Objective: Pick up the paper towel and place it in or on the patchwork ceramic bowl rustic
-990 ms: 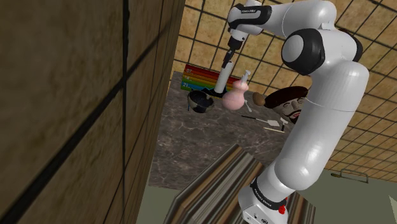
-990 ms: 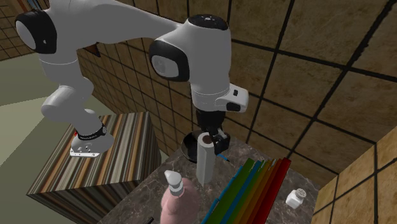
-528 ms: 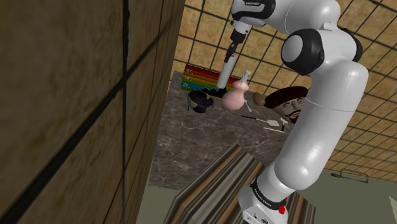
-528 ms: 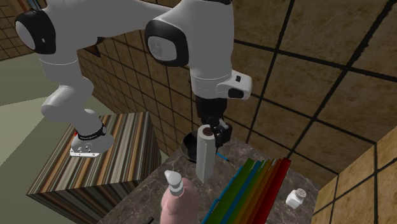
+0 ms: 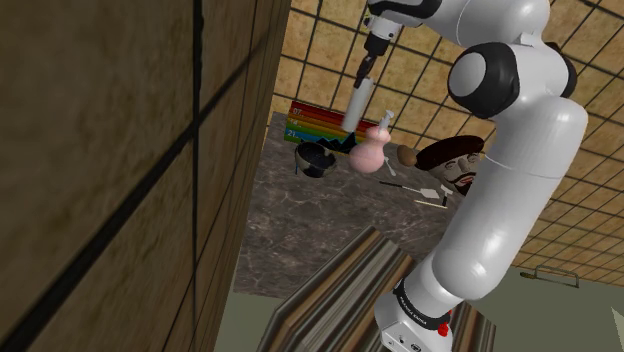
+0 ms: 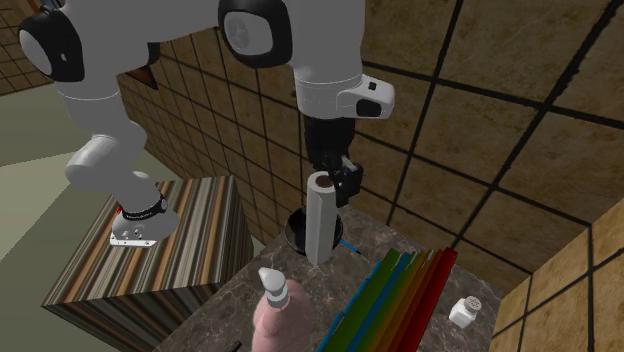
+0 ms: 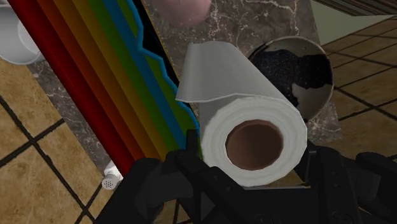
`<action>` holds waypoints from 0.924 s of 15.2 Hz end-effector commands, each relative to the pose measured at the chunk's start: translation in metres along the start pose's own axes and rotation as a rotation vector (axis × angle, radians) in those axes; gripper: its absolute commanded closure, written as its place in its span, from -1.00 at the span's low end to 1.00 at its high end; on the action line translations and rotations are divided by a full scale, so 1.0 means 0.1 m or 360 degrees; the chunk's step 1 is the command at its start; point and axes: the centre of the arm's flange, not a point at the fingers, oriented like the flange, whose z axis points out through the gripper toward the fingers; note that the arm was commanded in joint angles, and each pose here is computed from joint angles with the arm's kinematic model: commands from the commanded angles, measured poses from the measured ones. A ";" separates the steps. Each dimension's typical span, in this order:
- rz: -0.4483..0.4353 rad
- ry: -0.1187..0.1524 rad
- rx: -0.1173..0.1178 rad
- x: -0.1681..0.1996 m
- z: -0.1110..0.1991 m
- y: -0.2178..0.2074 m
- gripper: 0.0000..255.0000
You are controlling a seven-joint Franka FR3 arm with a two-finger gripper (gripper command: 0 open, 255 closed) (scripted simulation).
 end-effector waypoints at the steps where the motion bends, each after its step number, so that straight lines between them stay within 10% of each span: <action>1: 0.0001 -0.0001 0.0000 0.08 -0.14 -0.21 1.00; 10: 0.0001 -0.0001 0.0000 0.43 -0.73 -1.20 1.00; 14: 0.0001 -0.0001 0.0000 0.42 -0.52 -1.21 1.00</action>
